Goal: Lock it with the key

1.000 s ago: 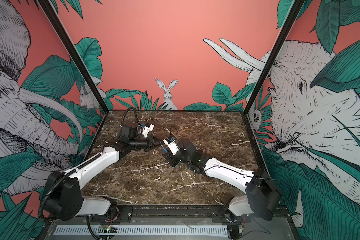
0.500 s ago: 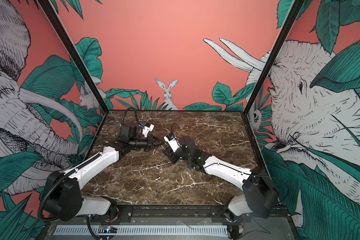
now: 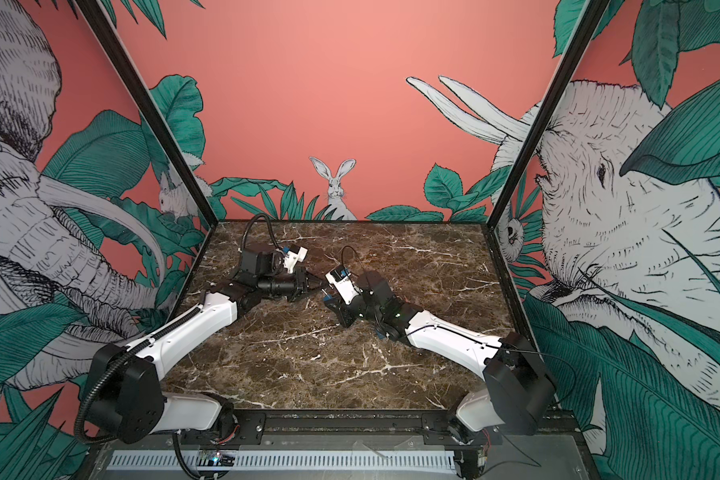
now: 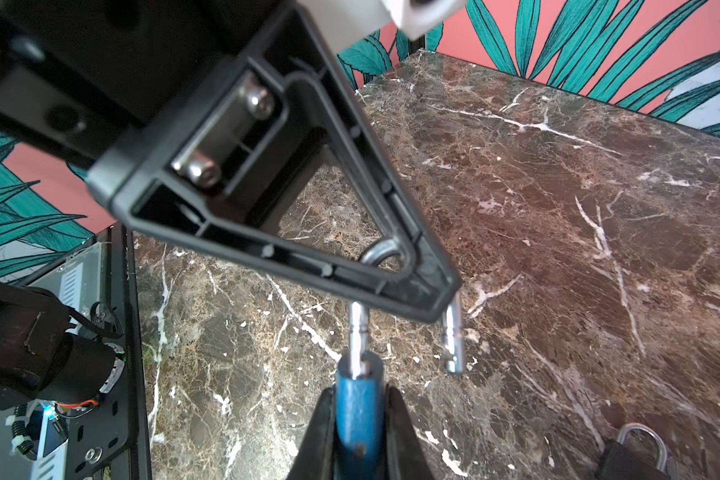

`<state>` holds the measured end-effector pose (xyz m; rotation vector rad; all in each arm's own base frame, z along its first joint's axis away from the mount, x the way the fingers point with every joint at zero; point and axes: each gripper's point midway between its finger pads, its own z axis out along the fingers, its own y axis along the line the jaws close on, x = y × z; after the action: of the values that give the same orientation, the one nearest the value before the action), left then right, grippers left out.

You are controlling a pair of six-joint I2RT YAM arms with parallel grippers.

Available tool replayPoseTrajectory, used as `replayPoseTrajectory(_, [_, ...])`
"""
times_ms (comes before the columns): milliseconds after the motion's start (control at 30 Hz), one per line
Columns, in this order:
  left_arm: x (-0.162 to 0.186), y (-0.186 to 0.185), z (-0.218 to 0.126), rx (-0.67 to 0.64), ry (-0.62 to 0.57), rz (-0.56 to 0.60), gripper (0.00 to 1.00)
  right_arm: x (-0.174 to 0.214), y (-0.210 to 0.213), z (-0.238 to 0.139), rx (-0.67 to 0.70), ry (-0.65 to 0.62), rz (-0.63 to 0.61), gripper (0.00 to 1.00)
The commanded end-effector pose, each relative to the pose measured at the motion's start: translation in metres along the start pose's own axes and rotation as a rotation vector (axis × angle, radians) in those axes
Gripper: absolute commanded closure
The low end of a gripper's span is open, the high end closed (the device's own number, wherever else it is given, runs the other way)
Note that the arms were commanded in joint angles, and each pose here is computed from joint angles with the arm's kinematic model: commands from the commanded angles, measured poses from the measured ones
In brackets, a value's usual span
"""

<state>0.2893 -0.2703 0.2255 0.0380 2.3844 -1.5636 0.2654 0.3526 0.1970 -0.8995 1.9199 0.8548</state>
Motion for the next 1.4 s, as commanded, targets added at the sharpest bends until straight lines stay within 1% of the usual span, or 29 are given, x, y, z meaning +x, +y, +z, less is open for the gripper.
replayPoseTrajectory(0, [-0.002,-0.028,-0.010,0.057,-0.019,0.066,1.00,-0.026,-0.007,-0.004,0.030,-0.063,-0.002,1.00])
replayPoseTrajectory(67, [-0.007,-0.028,-0.012,0.038,-0.038,0.088,1.00,-0.023,-0.004,-0.007,0.018,-0.037,0.001,1.00])
replayPoseTrajectory(100, [-0.010,-0.028,-0.014,0.018,-0.050,0.106,0.96,-0.023,0.000,-0.009,-0.001,-0.021,-0.003,1.00])
replayPoseTrajectory(133, [-0.013,-0.028,-0.018,-0.003,-0.064,0.128,0.89,-0.020,0.003,-0.010,-0.015,0.003,0.000,1.00])
replayPoseTrajectory(167, [-0.016,-0.026,-0.023,-0.042,-0.080,0.152,0.79,-0.019,0.008,-0.012,-0.039,0.026,0.003,1.00])
replayPoseTrajectory(200, [-0.019,-0.025,-0.028,-0.088,-0.098,0.190,0.73,-0.017,0.013,-0.014,-0.065,0.053,0.009,1.00])
replayPoseTrajectory(267, [-0.024,-0.024,-0.038,-0.166,-0.122,0.273,0.69,-0.012,0.022,-0.019,-0.108,0.097,0.022,1.00])
replayPoseTrajectory(300, [-0.024,-0.025,-0.041,-0.178,-0.121,0.310,0.68,-0.009,0.027,-0.022,-0.130,0.118,0.025,1.00])
replayPoseTrajectory(333, [-0.028,-0.024,-0.045,-0.211,-0.139,0.340,0.67,-0.008,0.029,-0.025,-0.141,0.131,0.026,1.00])
replayPoseTrajectory(367, [-0.027,-0.024,-0.046,-0.221,-0.133,0.366,0.68,-0.005,0.031,-0.028,-0.151,0.148,0.030,1.00])
replayPoseTrajectory(433, [-0.024,-0.025,-0.045,-0.213,-0.114,0.399,0.70,-0.003,0.034,-0.033,-0.156,0.166,0.031,1.00])
replayPoseTrajectory(567, [-0.010,-0.038,-0.035,-0.076,-0.044,0.428,0.75,-0.005,0.039,-0.040,-0.173,0.174,0.031,1.00])
replayPoseTrajectory(633, [-0.003,-0.043,-0.031,-0.018,-0.011,0.426,0.75,-0.007,0.040,-0.041,-0.179,0.171,0.032,1.00])
replayPoseTrajectory(700, [0.004,-0.042,-0.028,0.014,0.027,0.410,0.75,-0.011,0.041,-0.042,-0.183,0.163,0.037,1.00])
replayPoseTrajectory(833, [0.015,-0.033,-0.025,0.016,0.081,0.385,0.75,-0.019,0.043,-0.043,-0.214,0.141,0.063,1.00])
replayPoseTrajectory(1133, [0.029,-0.023,-0.026,0.016,0.121,0.358,0.74,-0.031,0.035,-0.050,-0.225,0.103,0.097,1.00])
replayPoseTrajectory(1367, [0.031,-0.027,-0.026,0.042,0.127,0.359,0.74,-0.036,0.031,-0.054,-0.236,0.081,0.123,1.00])
